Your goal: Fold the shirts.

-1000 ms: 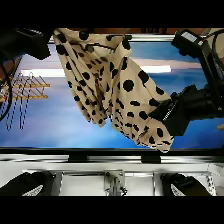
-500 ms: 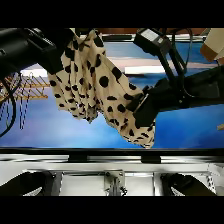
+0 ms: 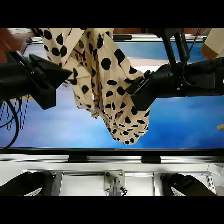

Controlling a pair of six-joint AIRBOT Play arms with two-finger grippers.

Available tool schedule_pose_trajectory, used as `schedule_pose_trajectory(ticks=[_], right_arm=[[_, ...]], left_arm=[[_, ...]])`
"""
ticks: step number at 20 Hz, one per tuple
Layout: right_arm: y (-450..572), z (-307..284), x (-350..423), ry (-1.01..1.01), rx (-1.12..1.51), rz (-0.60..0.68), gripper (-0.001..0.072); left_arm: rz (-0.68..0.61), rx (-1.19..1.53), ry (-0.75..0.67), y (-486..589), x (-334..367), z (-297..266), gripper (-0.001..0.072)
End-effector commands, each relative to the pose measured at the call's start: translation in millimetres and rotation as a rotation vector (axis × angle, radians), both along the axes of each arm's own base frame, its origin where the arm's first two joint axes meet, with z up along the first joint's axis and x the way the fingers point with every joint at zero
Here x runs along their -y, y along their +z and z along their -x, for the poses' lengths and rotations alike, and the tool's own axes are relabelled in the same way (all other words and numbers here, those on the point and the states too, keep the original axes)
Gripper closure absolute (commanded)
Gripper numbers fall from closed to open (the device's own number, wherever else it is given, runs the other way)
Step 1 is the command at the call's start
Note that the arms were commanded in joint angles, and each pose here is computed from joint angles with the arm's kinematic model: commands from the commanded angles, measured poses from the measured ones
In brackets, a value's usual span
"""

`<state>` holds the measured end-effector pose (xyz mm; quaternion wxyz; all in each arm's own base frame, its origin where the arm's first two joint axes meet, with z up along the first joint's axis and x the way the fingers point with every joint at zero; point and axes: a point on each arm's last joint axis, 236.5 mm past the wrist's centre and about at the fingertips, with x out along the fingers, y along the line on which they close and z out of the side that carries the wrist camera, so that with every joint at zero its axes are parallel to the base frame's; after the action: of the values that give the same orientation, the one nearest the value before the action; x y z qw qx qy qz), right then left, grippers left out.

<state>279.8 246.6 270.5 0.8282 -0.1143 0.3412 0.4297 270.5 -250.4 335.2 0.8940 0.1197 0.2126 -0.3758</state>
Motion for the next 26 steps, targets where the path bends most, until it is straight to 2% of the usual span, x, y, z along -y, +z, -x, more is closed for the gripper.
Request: schedule_pose_trajectory(ticks=[1,3,4,5,6,7,11,13,18,20,23,26], right_arm=[[14,-1,-1,-0.011,0.02,-0.032,0.0661],[21,2,-1,-0.002,0.027,-0.04,0.0662],[22,4,1,-0.002,0.027,-0.033,0.0661],[22,5,4,-0.009,0.026,-0.02,0.0661],[22,3,10,-0.029,0.027,-0.001,0.0661],[22,1,16,-0.053,0.03,0.018,0.0661],[24,-7,35,-0.157,0.023,0.047,0.066],[29,-21,57,-0.28,0.044,0.073,0.066],[69,-47,168,-0.677,0.226,0.278,0.0661],[79,-42,199,-0.751,0.243,0.332,0.0662],[54,-23,172,-0.608,0.1,0.3,0.0661],[40,0,115,-0.428,-0.048,0.166,0.0661]], left_arm=[[-0.137,-0.058,0.058,-32,-24,-3,0.0661],[-0.171,-0.058,0.081,-42,-27,-12,0.0658],[-0.181,-0.05,0.091,-43,-28,-16,0.0616],[-0.172,-0.032,0.096,-39,-27,-19,0.0437],[-0.135,-0.005,0.102,-30,-23,-23,0.0197],[-0.089,0.016,0.114,-20,-20,-26,0.0091],[0.038,0.121,0.121,18,-10,-36,0.0088],[0.05,0.126,0.124,20,-9,-37,0.0092],[0.059,0.105,0.133,16,-7,-39,0.0093],[0.054,0.099,0.132,12,-4,-42,0.0092],[0.085,0.106,0.136,13,6,-53,0.0092],[0.295,0.171,0.16,51,22,-68,0.0093]])
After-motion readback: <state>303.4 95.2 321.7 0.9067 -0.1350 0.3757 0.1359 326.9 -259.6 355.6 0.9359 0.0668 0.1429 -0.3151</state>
